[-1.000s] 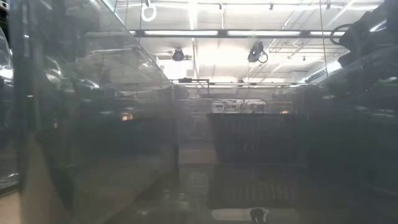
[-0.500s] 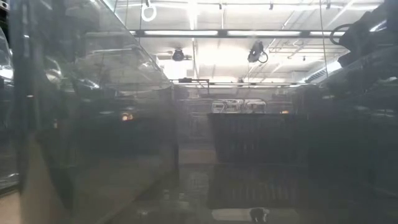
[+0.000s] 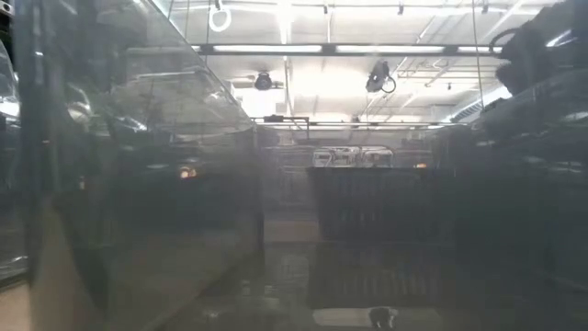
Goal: Stack baskets by color
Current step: Stack the right transparent bin on top of the middle transparent bin
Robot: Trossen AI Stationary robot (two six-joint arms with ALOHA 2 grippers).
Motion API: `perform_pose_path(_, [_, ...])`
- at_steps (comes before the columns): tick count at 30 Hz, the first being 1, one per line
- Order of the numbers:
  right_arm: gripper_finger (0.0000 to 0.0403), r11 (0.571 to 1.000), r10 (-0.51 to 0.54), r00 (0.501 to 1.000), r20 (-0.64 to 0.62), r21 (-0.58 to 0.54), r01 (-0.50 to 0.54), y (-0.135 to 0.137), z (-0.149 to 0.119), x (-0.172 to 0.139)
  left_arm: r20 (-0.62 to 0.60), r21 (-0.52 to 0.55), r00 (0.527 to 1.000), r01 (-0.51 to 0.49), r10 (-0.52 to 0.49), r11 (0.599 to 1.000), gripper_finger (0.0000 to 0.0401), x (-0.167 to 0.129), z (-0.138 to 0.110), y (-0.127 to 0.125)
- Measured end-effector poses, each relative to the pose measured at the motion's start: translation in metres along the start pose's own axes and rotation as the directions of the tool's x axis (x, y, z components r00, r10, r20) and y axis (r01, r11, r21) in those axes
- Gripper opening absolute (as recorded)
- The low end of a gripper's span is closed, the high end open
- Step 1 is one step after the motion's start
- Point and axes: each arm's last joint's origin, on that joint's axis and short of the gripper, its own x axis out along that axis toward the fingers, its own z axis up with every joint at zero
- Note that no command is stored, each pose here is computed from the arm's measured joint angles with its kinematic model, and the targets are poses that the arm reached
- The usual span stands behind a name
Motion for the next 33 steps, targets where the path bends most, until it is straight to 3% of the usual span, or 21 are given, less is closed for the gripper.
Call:
perform_pose_path(13, [0.0013, 0.987, 0.161, 0.943, 0.292, -0.059, -0.151, 0.016, 0.029, -0.006, -0.001, 0.0, 1.0, 0.0, 0.0, 1.0, 0.003, 0.0, 0.0, 0.0])
perform_pose_path(30, [0.0013, 0.991, 0.128, 0.952, 0.278, 0.005, -0.135, 0.014, 0.026, -0.005, -0.001, 0.0, 1.0, 0.0, 0.0, 1.0, 0.0031, 0.0, 0.0, 0.0])
perform_pose_path(33, [0.0013, 0.997, 0.062, 0.965, 0.255, 0.03, -0.072, 0.01, 0.023, -0.002, 0.0, 0.0, 1.0, 0.0, 0.0, 1.0, 0.0035, 0.0, 0.0, 0.0])
